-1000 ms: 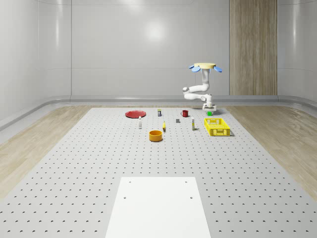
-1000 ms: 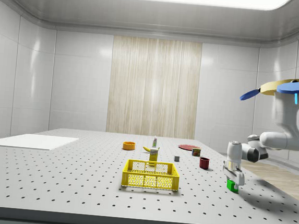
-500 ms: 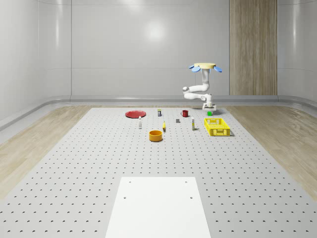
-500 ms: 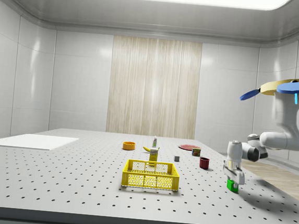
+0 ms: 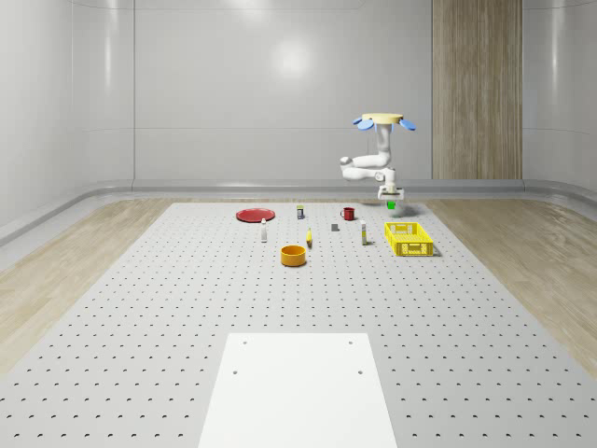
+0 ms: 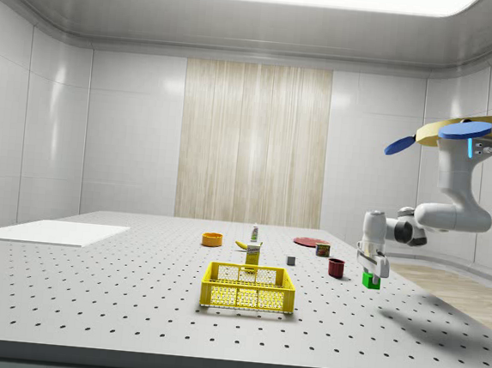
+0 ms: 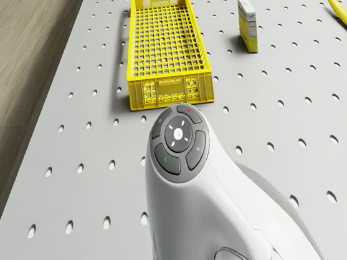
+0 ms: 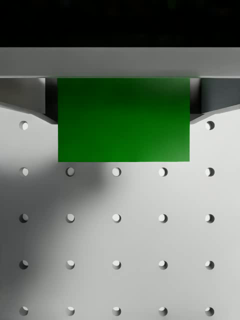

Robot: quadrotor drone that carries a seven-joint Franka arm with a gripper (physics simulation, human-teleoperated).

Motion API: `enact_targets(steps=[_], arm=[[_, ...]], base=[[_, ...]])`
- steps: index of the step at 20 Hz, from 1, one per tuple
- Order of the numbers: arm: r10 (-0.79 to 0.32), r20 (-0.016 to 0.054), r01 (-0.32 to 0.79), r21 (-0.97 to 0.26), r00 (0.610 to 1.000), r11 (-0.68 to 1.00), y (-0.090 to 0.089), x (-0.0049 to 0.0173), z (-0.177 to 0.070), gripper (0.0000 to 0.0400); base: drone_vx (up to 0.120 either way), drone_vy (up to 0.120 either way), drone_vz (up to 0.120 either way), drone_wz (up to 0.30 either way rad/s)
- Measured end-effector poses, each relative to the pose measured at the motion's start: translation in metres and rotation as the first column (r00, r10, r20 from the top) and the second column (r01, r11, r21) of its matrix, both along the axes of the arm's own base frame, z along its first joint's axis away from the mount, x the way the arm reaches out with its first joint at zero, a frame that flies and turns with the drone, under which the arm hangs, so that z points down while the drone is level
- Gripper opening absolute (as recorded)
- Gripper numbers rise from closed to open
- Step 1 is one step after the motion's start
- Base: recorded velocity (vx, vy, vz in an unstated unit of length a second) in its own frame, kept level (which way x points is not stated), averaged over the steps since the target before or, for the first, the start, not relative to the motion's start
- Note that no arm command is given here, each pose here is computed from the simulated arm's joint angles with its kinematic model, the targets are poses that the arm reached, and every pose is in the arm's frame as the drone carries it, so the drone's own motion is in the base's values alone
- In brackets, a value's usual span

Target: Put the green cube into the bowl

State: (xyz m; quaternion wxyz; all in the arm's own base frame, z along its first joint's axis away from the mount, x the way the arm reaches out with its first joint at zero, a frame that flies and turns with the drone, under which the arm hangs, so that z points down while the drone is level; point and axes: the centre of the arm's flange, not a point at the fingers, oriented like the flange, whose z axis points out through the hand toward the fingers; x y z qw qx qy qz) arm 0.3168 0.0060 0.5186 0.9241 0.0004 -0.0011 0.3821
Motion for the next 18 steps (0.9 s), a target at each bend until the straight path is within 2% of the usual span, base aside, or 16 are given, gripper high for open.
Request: enact_targets(steps=[10,14,18], arm=[[-0.001,0.0,0.001,0.0,1.0,1.0,0.0,0.0,-0.0035,0.0251],[-0.001,-0.0001,0.001,0.0,1.0,1.0,0.0,0.0,-0.0037,0.0251],[-0.001,-0.0001,0.001,0.0,1.0,1.0,0.0,0.0,-0.0038,0.0251]], base=[[0.12,-0.12,0.12,0.0],[0.12,-0.12,0.0,0.0],[0.12,-0.12,0.12,0.0]])
